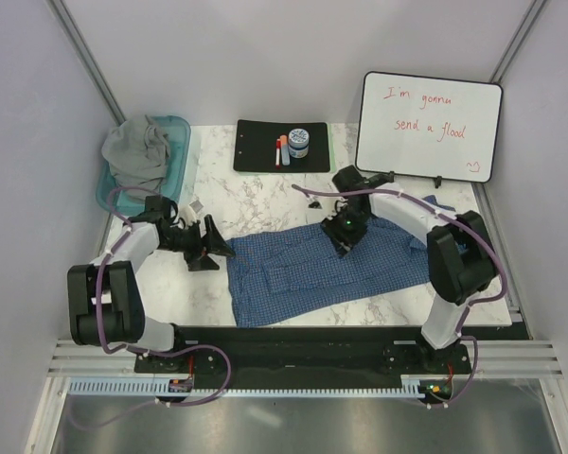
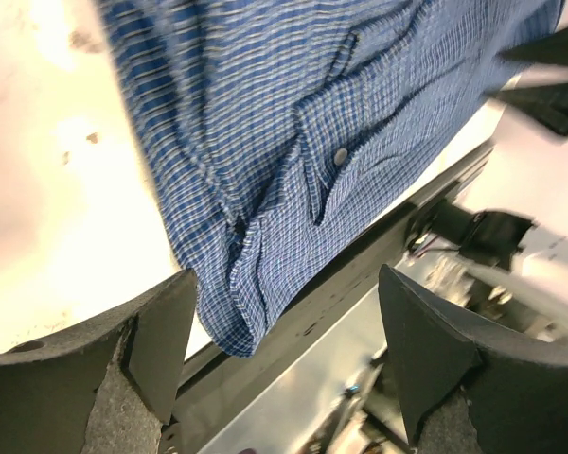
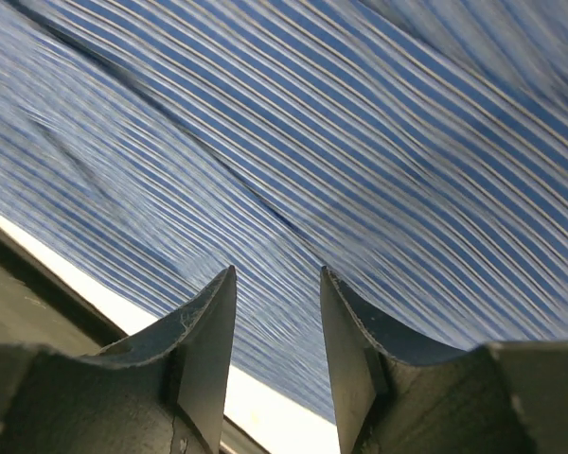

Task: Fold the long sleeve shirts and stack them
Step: Fold the shirt

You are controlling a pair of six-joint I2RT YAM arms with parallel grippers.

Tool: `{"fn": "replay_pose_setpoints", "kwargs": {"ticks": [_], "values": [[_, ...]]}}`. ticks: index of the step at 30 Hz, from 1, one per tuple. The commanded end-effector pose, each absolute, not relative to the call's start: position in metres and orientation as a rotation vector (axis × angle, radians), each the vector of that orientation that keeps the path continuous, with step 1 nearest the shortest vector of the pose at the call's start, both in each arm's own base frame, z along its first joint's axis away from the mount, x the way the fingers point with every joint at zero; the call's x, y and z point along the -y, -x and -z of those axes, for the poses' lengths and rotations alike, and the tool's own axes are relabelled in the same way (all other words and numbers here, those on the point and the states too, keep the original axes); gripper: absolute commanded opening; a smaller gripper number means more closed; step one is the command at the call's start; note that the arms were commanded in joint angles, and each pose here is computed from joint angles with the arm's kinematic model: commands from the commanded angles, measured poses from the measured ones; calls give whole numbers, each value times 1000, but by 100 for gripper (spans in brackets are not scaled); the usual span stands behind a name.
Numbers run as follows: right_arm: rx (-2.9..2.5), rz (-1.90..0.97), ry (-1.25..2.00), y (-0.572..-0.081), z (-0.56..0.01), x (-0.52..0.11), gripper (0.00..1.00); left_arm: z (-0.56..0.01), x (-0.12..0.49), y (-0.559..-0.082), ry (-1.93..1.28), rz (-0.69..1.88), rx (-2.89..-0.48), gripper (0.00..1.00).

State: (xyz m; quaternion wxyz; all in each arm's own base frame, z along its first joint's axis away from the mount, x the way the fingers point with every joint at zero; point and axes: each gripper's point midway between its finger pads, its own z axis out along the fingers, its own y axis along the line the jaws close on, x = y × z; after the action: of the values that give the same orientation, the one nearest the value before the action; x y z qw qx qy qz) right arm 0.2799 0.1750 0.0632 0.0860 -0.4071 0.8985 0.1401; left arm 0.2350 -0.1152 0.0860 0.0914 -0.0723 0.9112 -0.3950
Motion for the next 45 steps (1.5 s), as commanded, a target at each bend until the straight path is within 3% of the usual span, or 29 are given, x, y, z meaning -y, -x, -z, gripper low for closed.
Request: {"fn": "replay_pose_setpoints", "kwargs": {"ticks": [1,10,16,28,37,45], "values": [[-2611,-616,1194,-277,-56,-242,48,-96,111,-240,363,1193,-2639,84],[-2674,-652,1127,-294,-3,-297,47,-72,95,-242,495,1044,-2747,78],[-2645,-639,1088,-315,-10,-310,47,-59,87,-251,505,972,-2761,79],[-2506,-929,1112,-293,-76,-343,50,-47,63,-271,483,983,-2767,83],[-2535,-974,1119,-293,-57,-357,48,-29,58,-269,478,906,-2752,81],[-2574,-941,1141,-294,-28,-364,47,-6,72,-260,477,998,-2744,78]]}}
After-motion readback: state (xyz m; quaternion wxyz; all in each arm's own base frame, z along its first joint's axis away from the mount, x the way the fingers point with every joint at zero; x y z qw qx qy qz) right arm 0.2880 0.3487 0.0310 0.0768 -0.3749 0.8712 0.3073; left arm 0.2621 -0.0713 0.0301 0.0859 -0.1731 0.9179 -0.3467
